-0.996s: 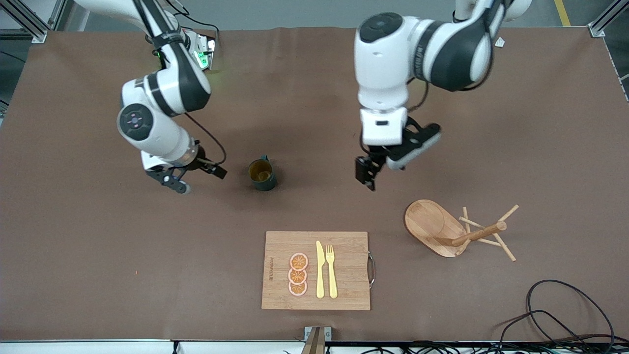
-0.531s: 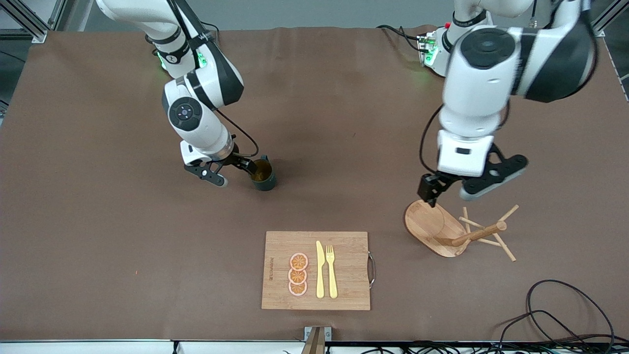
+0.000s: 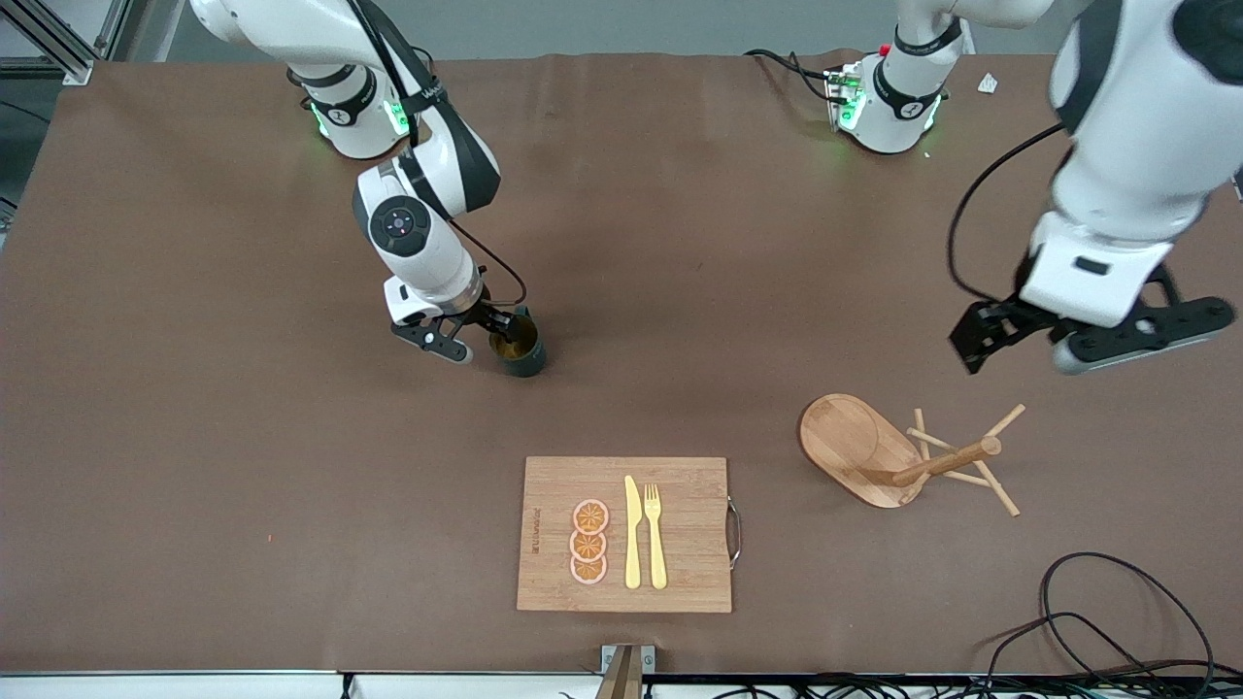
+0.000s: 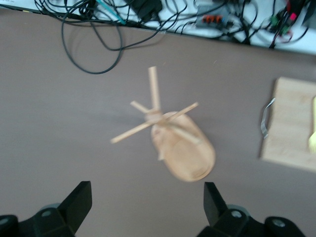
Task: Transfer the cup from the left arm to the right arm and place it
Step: 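Lower the right gripper to the mug while the left gripper withdraws, then grasp the teal mug with the right gripper and slide it aside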
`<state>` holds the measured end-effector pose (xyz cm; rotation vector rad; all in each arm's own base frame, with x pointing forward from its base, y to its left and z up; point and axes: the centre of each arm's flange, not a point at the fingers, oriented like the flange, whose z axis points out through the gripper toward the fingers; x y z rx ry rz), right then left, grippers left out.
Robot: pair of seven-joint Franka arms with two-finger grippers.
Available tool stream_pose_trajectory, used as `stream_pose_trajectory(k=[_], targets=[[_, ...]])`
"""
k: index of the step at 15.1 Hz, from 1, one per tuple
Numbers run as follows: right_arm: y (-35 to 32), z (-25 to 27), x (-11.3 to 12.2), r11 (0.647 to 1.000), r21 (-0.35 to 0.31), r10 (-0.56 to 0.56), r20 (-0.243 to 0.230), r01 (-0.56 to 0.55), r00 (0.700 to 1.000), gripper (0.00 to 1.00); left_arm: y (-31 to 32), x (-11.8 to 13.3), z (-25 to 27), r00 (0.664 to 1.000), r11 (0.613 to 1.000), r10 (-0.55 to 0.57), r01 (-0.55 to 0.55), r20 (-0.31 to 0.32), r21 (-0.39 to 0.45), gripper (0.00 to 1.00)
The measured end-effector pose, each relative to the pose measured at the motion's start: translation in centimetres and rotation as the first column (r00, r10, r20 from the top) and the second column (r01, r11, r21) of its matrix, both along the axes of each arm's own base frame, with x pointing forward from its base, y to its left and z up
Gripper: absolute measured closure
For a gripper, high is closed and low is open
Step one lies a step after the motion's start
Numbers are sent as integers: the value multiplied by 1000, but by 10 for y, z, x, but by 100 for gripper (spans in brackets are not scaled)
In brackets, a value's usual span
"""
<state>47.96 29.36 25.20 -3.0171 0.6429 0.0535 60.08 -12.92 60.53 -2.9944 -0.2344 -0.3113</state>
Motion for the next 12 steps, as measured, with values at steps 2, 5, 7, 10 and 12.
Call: stream_pose_trajectory(k=[2,5,7,10,12], targets=[[7,-4,-8,1000,-1,18,1,-18,1000,44,27,-8,9,996,998,-68,68,-57,-2,0],[15,-4,-14,999,-6,44,6,-44,999,74,69,-21,17,976,985,-161,151,-149,-79,0],[16,-2,-12,998,-8,57,17,-57,998,90,90,-34,23,961,978,-196,178,-197,-104,0],[11,1,-8,974,-52,220,3,-219,976,96,85,-52,34,949,974,-217,195,-230,-113,0],[-6,4,3,937,-66,341,-38,-342,939,96,77,-65,36,944,971,-232,210,-237,-112,0]])
